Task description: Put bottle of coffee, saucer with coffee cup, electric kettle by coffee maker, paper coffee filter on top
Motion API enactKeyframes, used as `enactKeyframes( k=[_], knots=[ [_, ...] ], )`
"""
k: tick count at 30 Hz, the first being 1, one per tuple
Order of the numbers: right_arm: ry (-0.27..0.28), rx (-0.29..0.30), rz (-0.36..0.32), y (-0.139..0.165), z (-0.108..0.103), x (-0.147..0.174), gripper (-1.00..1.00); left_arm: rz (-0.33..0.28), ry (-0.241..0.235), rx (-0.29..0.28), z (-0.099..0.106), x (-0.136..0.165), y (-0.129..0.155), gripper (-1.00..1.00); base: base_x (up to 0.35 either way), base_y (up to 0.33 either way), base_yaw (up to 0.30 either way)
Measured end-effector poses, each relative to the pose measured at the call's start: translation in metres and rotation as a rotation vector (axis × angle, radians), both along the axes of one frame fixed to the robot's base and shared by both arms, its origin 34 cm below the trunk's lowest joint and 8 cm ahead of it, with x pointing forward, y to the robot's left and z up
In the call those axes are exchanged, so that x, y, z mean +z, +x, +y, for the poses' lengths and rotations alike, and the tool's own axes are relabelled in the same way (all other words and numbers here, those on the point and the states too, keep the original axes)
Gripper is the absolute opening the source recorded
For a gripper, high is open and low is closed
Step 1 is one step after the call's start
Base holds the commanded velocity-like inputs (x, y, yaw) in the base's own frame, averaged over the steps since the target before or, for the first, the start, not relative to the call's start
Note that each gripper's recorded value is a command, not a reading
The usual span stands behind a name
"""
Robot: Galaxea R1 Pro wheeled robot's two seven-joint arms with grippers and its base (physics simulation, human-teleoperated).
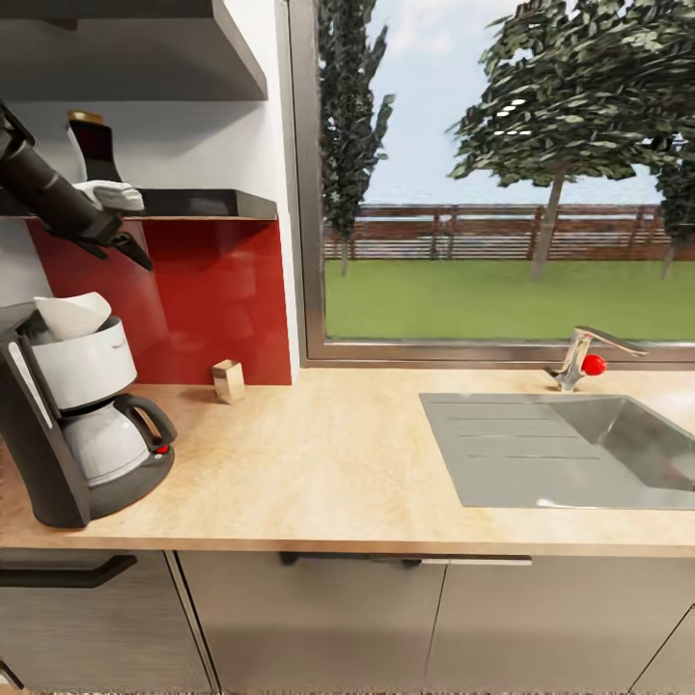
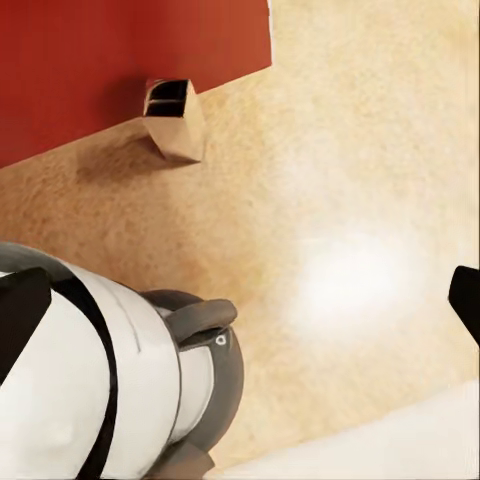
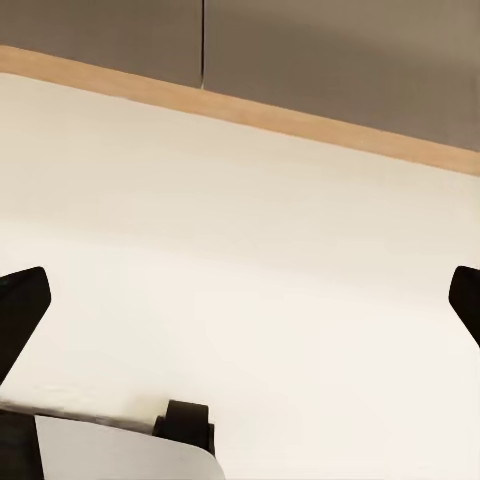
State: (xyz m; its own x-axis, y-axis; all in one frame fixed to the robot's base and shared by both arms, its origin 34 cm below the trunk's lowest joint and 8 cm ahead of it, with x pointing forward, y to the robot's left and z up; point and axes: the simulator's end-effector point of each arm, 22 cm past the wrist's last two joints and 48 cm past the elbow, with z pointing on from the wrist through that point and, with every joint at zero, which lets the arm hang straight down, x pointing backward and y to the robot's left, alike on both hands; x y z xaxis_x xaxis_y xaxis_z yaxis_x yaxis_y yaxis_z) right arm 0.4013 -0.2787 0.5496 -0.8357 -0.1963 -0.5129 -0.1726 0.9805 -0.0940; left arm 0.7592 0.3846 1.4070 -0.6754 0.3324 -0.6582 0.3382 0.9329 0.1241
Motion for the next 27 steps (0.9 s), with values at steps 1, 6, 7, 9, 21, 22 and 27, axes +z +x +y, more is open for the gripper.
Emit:
enactKeyframes(
  k=[1, 6, 7, 9, 21, 22, 27],
  knots=[
    [0.000, 0.000, 0.000, 0.000, 0.000, 0.000, 1.00, 0.000, -0.001, 0.000, 0.000, 0.000, 0.000, 1.00, -0.201, 0.000, 0.000],
    [0.000, 0.000, 0.000, 0.000, 0.000, 0.000, 1.00, -0.020, -0.049, -0.024, -0.008, 0.005, 0.001, 1.00, -0.230, 0.000, 0.000],
    [0.000, 0.000, 0.000, 0.000, 0.000, 0.000, 1.00, -0.022, -0.053, -0.025, -0.009, 0.006, 0.001, 1.00, -0.139, 0.000, 0.000],
    [0.000, 0.000, 0.000, 0.000, 0.000, 0.000, 1.00, -0.024, -0.059, -0.028, -0.010, 0.007, 0.001, 1.00, -0.100, 0.000, 0.000],
    [0.000, 0.000, 0.000, 0.000, 0.000, 0.000, 1.00, -0.024, -0.070, -0.032, -0.011, 0.006, 0.001, 1.00, -0.160, 0.000, 0.000],
    [0.000, 0.000, 0.000, 0.000, 0.000, 0.000, 1.00, -0.024, -0.070, -0.032, -0.011, 0.006, 0.001, 1.00, -0.111, 0.000, 0.000],
    [0.000, 0.000, 0.000, 0.000, 0.000, 0.000, 1.00, -0.023, -0.073, -0.029, -0.009, 0.006, 0.000, 1.00, -0.060, 0.000, 0.000]
  ],
)
